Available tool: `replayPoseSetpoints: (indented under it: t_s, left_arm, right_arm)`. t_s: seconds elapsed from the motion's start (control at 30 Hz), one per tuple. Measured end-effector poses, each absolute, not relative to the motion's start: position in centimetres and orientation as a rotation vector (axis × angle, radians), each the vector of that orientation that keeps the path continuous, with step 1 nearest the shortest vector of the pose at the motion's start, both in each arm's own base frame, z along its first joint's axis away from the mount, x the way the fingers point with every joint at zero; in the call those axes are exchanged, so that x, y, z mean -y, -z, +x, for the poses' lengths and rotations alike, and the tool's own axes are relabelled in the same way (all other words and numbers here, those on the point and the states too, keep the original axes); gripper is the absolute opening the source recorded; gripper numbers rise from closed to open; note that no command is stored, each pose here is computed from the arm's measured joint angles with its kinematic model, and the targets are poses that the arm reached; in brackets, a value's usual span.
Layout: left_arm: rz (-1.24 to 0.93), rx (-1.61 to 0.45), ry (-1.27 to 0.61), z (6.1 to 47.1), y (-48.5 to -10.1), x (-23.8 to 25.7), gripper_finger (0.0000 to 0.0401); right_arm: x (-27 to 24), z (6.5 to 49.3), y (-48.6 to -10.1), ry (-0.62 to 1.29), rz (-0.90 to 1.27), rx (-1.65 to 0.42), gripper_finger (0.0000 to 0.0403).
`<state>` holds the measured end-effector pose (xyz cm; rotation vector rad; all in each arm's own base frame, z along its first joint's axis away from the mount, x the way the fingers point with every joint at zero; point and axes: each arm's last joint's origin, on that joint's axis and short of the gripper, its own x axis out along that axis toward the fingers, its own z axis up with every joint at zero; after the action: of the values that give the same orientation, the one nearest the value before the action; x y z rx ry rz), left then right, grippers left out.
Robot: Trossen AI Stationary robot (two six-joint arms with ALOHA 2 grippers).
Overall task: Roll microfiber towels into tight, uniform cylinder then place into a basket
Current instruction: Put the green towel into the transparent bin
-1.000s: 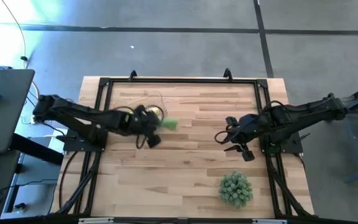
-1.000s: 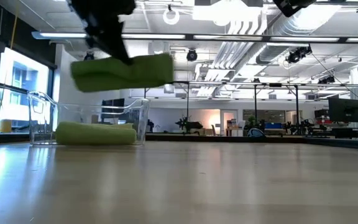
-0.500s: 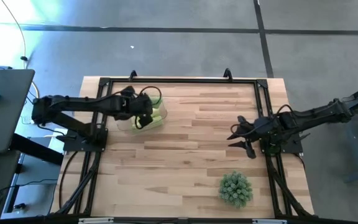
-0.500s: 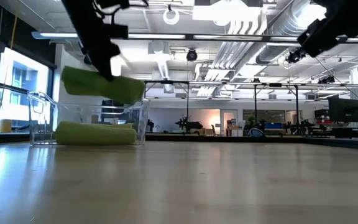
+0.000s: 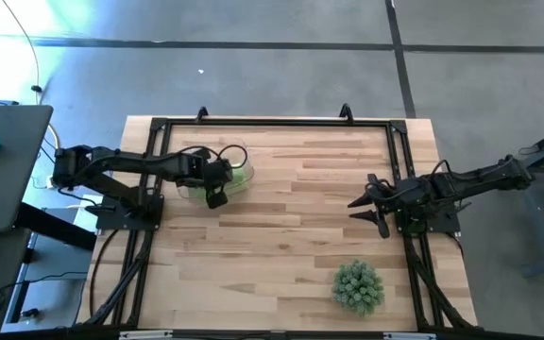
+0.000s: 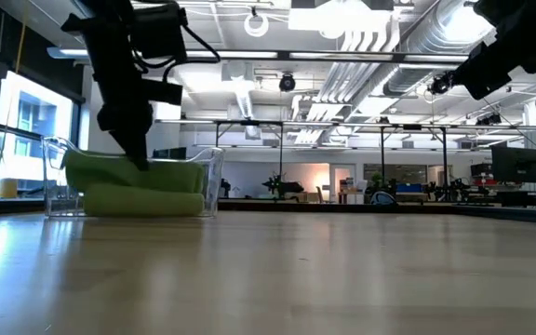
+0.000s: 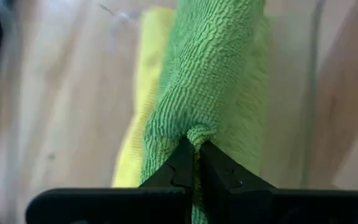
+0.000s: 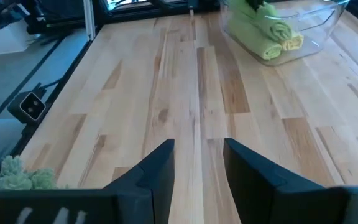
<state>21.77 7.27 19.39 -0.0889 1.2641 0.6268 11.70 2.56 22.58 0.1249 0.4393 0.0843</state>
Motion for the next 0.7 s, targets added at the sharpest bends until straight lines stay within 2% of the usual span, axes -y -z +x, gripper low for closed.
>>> replayPoseSetpoints:
  t_s: [0.2,0.37,0.5,0.7]
  left_arm:
    - [-0.135,-1.276,-0.571,21.46,-18.83,-7.64,0.0001]
    - [-0.173,-1.278,-0.544,21.29,-18.8,-8.12,0.0018]
    - [-0.205,-1.277,-0.533,21.21,-18.78,-8.26,0.0051]
    - [-0.226,-1.302,-0.547,21.05,-19.01,-8.17,0.0125]
  right_arm:
    - [-2.57,11.72,-21.82,-0.077,0.145,-0.456,0.0128]
    - [-2.57,11.71,-21.77,-0.069,0.178,-0.461,0.0128]
    - [-2.56,11.7,-21.76,-0.063,0.195,-0.463,0.013]
    - [-2.3,11.67,-21.66,0.027,0.196,-0.459,0.0138]
